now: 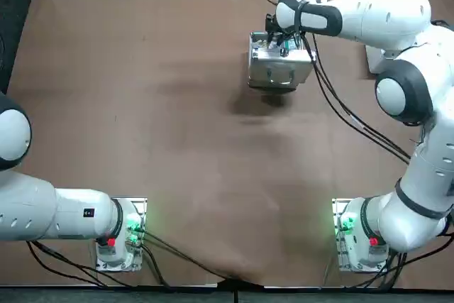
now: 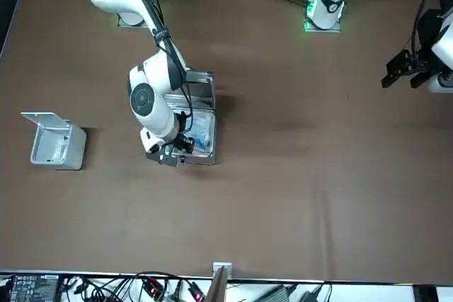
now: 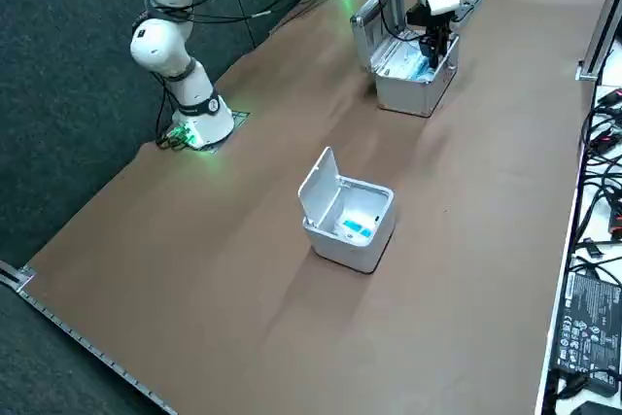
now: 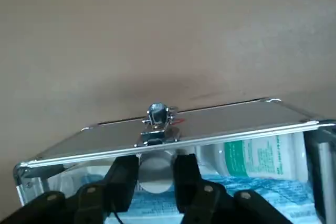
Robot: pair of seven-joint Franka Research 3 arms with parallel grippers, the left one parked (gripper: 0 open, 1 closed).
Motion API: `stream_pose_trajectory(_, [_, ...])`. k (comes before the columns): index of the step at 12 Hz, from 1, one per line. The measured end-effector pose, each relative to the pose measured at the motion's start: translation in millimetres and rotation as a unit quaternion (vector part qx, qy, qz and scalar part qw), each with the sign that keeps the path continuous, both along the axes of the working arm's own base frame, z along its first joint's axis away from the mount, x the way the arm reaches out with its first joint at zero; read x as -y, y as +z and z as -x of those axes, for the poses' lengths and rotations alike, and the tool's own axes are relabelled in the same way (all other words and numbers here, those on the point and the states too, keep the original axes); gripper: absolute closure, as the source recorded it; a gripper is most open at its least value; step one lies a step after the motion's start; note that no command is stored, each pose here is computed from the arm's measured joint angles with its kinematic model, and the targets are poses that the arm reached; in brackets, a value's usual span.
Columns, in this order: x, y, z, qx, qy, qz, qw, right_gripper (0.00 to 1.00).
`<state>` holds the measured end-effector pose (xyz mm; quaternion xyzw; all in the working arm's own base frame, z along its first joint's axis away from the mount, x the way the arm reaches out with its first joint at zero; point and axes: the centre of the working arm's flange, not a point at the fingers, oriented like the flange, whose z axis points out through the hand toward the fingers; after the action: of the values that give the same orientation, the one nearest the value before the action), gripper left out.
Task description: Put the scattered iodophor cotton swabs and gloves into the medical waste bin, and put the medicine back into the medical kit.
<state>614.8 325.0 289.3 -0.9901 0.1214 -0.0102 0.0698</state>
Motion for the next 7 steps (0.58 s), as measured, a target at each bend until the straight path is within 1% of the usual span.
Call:
stream_pose_trajectory(1, [1,0,-1,0.000,-0.001,0.000,1.000,0.57])
stream_pose_trajectory(2, [1,1,-1,0.001,-0.001,-0.001,1.000,0.48])
stream_pose_trajectory(6, [-2,13,-1,0.005,0.001,-0.003,1.000,0.04])
stream_pose_trajectory(7, [-1,22,0,0.001,0.002,-0.001,1.000,0.01])
